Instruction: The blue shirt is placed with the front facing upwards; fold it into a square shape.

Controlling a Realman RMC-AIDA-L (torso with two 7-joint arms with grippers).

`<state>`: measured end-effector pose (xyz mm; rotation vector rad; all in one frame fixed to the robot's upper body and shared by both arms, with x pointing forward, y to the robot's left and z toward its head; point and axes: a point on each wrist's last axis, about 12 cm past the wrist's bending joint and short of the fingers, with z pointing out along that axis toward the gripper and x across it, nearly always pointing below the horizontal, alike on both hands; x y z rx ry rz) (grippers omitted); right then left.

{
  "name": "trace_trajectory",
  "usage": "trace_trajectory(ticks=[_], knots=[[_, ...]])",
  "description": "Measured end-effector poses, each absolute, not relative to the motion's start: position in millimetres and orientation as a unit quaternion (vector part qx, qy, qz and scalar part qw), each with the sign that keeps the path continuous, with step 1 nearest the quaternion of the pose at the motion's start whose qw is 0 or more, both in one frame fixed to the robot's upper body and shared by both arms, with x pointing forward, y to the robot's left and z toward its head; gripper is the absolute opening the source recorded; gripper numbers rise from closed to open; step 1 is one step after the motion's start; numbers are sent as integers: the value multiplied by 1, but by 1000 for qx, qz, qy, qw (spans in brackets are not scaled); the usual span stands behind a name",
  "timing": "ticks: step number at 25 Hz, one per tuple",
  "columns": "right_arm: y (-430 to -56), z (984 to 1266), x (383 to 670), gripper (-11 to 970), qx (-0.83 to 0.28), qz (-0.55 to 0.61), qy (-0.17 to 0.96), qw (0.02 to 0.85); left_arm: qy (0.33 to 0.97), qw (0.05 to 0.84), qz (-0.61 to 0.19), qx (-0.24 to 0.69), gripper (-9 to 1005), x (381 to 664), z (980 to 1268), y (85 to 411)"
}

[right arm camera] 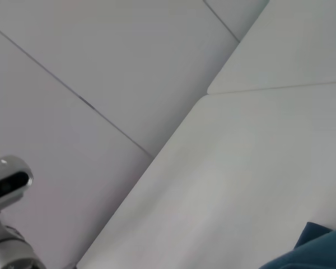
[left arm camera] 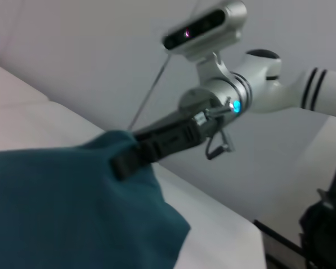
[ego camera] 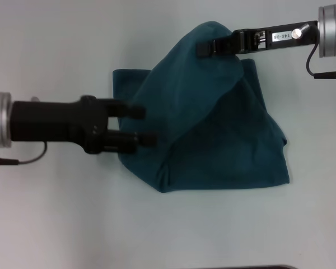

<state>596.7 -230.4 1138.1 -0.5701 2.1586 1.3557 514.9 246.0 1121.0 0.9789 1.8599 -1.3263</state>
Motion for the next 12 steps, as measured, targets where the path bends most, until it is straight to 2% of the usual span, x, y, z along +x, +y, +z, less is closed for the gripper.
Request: trace_trajectory(ticks=[12], knots=[[-221, 1141, 600, 41, -220, 504, 794, 260, 683, 294, -545, 387, 795, 509, 1094, 217]])
